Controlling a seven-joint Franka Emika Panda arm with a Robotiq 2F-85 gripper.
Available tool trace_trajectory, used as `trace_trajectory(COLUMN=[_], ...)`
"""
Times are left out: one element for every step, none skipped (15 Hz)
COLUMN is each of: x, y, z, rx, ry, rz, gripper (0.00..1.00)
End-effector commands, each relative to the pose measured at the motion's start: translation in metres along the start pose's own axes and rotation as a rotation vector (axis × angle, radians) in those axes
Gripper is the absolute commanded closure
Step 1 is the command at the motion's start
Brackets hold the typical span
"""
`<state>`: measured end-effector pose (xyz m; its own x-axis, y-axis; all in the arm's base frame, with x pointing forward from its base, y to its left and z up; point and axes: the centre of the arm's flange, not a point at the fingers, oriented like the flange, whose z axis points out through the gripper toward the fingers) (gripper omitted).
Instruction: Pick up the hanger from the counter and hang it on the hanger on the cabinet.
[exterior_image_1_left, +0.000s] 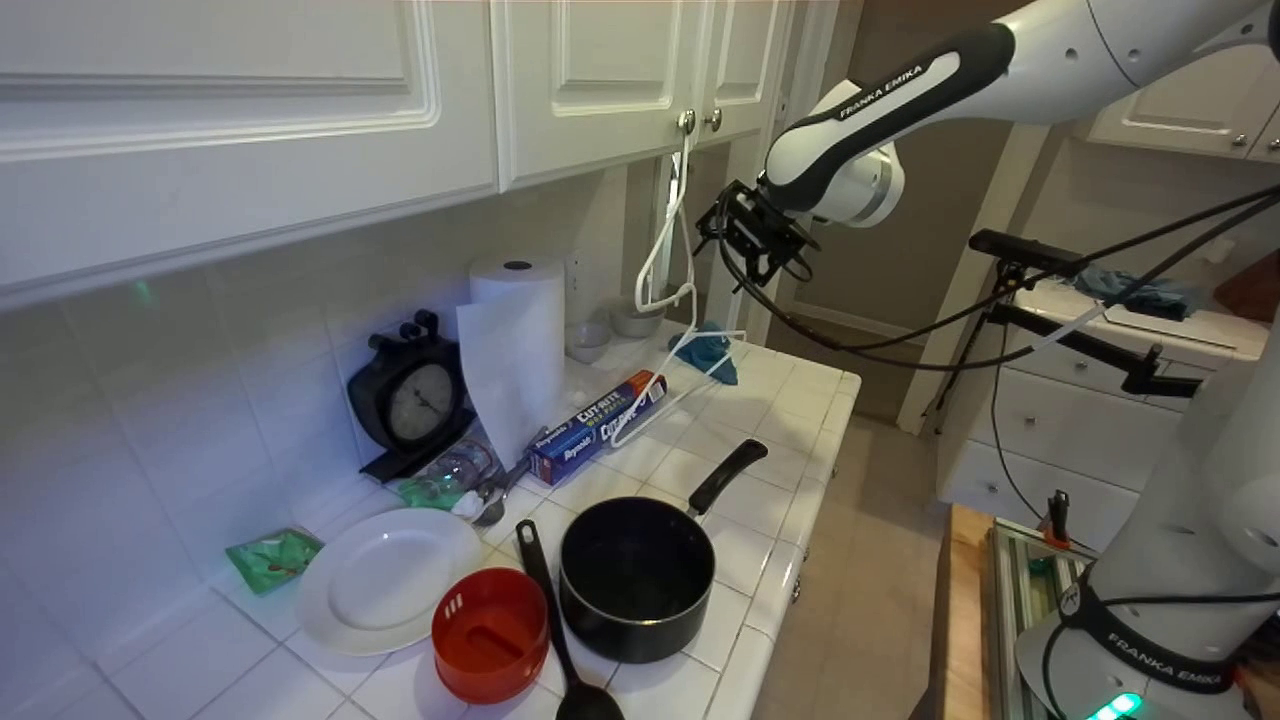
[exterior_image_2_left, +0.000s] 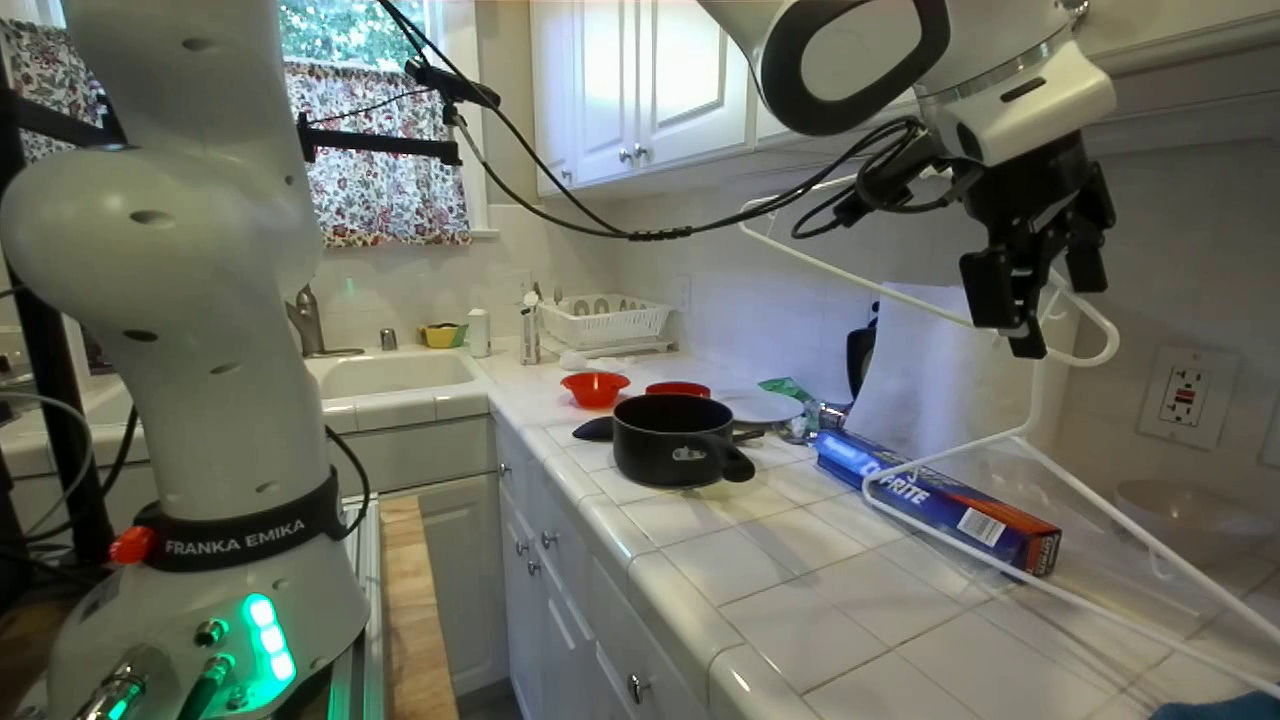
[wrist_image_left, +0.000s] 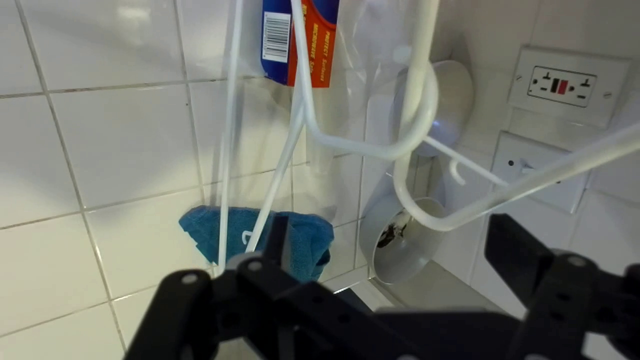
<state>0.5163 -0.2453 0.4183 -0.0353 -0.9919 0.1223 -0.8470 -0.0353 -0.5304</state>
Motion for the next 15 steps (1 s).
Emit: trace_trajectory(x=[0.002, 0.005, 0.009, 0.011, 0.013, 0.015, 0.016, 0.018, 0.02, 0.021, 0.023, 0.025, 0.026, 0.027, 0.028], y=[0.005, 0.004, 0.004, 0.004, 0.004, 0.003, 0.003, 0.002, 0.002, 0.001, 0.001, 0.001, 0.001, 0.002, 0.001], z=[-0.018, -0.018, -0.017, -0.017, -0.017, -0.016, -0.016, -0.015, -0.015, -0.015, -0.015, -0.017, -0.018, -0.019, -0.019], rx=[-0.004, -0.004, -0.007, -0.012, -0.019, -0.03, -0.044, -0.059, -0.075, -0.086, -0.095, -0.105, -0.107, -0.112, -0.117], ry=[-0.01, -0.016, -0.03, -0.051, -0.068, -0.085, -0.104, -0.123, -0.135, -0.153, -0.17, -0.18, -0.198, -0.211, -0.217], rz=[-0.01, -0.022, -0.033, -0.057, -0.085, -0.123, -0.154, -0.193, -0.219, -0.243, -0.27, -0.292, -0.311, -0.331, -0.347], gripper=[0.0, 0.0, 0.0, 0.0, 0.0, 0.0, 0.0, 0.0, 0.0, 0.0, 0.0, 0.0, 0.0, 0.0, 0.0])
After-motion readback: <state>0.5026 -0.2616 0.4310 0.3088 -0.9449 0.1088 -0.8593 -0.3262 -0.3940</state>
